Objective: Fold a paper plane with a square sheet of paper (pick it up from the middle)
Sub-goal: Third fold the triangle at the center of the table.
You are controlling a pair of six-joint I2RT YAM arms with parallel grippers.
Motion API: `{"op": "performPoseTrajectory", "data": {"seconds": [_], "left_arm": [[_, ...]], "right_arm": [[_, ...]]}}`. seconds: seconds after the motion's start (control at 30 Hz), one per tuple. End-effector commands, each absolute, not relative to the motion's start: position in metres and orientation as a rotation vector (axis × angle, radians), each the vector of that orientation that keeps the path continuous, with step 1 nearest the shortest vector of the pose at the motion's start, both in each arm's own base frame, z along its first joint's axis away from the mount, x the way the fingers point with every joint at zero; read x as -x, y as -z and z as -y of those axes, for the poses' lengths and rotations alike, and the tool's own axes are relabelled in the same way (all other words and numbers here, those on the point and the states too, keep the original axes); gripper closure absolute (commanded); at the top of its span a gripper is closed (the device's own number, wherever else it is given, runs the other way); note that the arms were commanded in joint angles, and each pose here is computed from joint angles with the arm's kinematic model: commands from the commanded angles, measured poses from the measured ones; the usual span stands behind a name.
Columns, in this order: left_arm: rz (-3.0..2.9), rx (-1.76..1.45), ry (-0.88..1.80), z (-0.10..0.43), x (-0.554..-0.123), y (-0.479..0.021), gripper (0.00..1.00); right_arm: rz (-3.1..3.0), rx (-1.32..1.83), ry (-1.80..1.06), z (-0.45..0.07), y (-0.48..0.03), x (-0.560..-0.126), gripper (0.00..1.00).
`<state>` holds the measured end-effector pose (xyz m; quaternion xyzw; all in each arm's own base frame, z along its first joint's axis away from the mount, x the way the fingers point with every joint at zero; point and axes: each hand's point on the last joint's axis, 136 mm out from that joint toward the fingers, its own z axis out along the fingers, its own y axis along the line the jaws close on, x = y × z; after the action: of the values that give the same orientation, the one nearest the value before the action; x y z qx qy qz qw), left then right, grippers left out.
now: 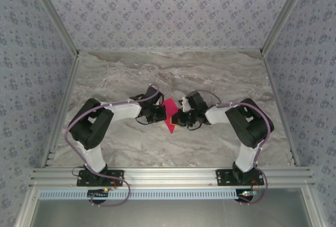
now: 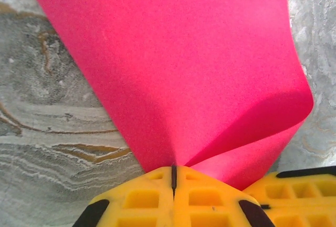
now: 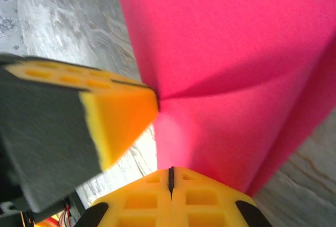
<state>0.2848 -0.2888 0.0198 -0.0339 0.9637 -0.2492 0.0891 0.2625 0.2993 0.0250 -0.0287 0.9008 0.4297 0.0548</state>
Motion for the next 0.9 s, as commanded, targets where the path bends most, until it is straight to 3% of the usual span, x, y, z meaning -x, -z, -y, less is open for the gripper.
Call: {"op": "performPoseTrajectory", "data": {"seconds": [0.0,0.53,0.87], "left_arm": [[-2.968,0.092,0.577,0.271,-0.268,0.007,1.0],[-2.955,0.103,0.55,0.269,-0.271,0.005,1.0],[-2.952,0.106,0.55,0.269,-0.272,0.004,1.0]], "right_arm": [[-2.753,0.121,-1.366,-0.303,-0.03,-0.244,1.0],[-2.741,0.21,-1.367,-0.31,-0.039,-0.227,1.0],[-2.823,0.23,-1.248,-0.309,-0.017,-0.218,1.0]]}}
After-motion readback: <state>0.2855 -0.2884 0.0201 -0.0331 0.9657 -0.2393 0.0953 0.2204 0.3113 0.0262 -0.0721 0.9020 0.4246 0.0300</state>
